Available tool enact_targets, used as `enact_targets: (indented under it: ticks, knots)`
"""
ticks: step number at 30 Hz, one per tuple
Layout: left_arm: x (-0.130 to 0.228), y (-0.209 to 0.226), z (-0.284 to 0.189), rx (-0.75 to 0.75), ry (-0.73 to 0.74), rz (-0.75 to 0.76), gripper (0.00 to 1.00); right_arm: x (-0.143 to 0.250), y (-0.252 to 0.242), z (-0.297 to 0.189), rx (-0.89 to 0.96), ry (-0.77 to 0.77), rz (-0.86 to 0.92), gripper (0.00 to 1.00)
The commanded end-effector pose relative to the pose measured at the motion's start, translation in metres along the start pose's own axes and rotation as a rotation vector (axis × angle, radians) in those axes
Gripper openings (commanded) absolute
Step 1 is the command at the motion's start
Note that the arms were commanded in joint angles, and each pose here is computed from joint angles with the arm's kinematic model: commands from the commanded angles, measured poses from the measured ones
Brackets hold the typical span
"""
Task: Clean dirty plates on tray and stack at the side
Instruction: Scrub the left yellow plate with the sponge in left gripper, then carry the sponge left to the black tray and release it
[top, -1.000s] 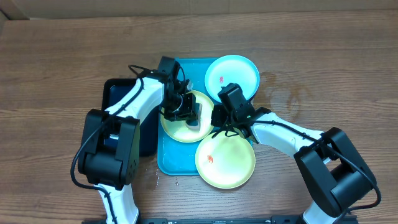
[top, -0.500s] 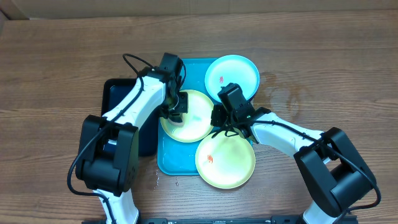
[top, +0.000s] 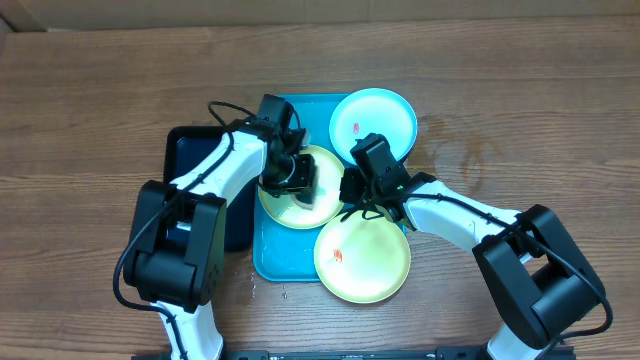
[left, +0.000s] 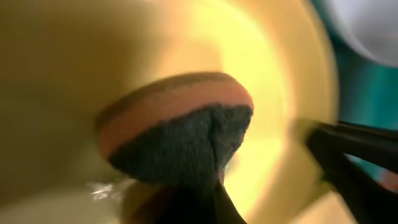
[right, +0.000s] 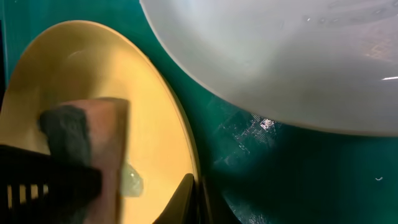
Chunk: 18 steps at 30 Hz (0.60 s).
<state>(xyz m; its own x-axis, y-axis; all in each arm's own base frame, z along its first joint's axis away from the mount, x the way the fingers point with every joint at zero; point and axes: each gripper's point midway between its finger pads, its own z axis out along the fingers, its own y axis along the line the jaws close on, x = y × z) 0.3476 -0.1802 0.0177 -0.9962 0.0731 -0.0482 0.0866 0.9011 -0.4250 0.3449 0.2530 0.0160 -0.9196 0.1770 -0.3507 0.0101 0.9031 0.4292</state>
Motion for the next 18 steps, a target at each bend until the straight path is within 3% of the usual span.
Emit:
enact_targets:
  ticks: [1,4,10,18]
  knots:
    - [-0.009,-0.048,-0.038,0.203,-0.062,0.094,0.04,0.001,0.005,-0.001,-0.018,0.002,-0.005,0.04]
    - [-0.025,-0.045,-0.078,0.142,-0.180,0.111,0.04,0.001,0.005,-0.001,-0.016,0.004,-0.005,0.04]
    - [-0.028,0.010,-0.137,-0.140,-0.324,0.000,0.04,0.002,0.005,-0.001,-0.015,0.005,-0.004,0.04]
    - [0.008,0.098,-0.151,-0.343,-0.210,-0.228,0.04,0.002,0.004,-0.001,-0.015,0.005,-0.004,0.04]
